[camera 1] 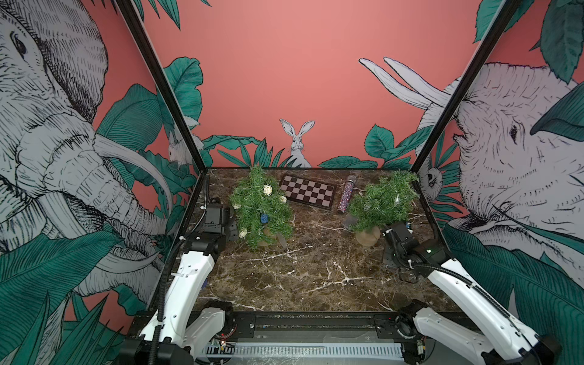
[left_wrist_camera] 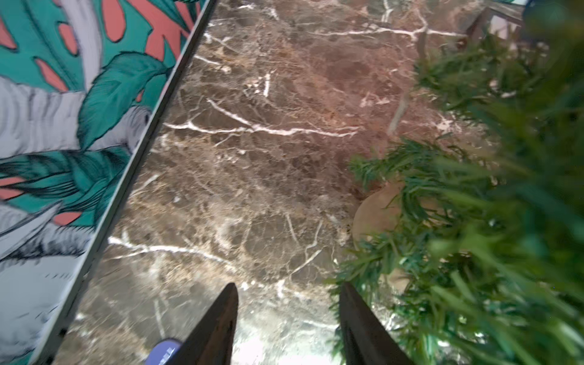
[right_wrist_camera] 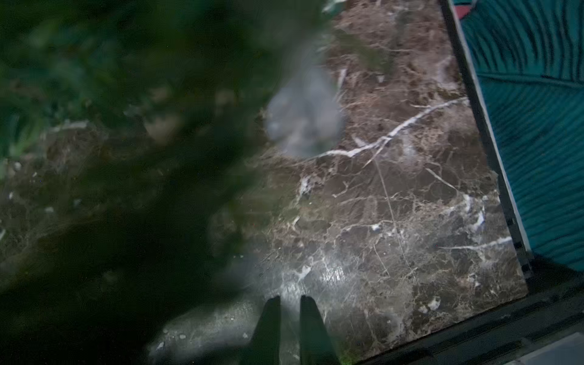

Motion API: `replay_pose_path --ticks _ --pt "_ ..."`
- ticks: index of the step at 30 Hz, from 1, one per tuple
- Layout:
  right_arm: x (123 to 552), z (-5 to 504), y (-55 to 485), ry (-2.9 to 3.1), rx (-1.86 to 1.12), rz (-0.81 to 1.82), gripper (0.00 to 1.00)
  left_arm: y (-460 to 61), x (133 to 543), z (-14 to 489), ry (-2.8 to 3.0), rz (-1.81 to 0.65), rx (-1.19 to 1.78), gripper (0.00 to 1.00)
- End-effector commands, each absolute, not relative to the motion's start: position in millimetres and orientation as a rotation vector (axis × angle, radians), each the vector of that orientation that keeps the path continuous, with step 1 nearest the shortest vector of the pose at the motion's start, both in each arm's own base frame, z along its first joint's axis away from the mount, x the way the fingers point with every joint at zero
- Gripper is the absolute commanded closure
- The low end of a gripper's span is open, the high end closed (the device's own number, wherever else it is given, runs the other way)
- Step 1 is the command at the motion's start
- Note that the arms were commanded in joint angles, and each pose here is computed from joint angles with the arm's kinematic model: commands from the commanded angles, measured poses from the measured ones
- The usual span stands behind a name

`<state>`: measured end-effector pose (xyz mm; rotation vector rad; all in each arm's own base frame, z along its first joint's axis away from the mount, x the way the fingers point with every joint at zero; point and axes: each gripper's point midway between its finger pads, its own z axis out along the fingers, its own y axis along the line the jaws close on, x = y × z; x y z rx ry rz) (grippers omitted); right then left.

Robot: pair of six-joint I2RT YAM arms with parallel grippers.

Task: Wrap string light around the christmas tree
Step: Reset both arms

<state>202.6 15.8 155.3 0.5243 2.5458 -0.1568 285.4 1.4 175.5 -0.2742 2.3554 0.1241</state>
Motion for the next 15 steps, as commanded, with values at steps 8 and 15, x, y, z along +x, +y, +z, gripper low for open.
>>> replay_pose_path --ticks 8,15 --pt "276 157 -88 2.071 1.072 -0.256 0.69 7 320 175 2.109 0.239 -0.309 0.42" --pt "338 171 -102 1.845 0.606 -0.487 0.54 34 335 175 1.886 0.464 -0.306 0.34"
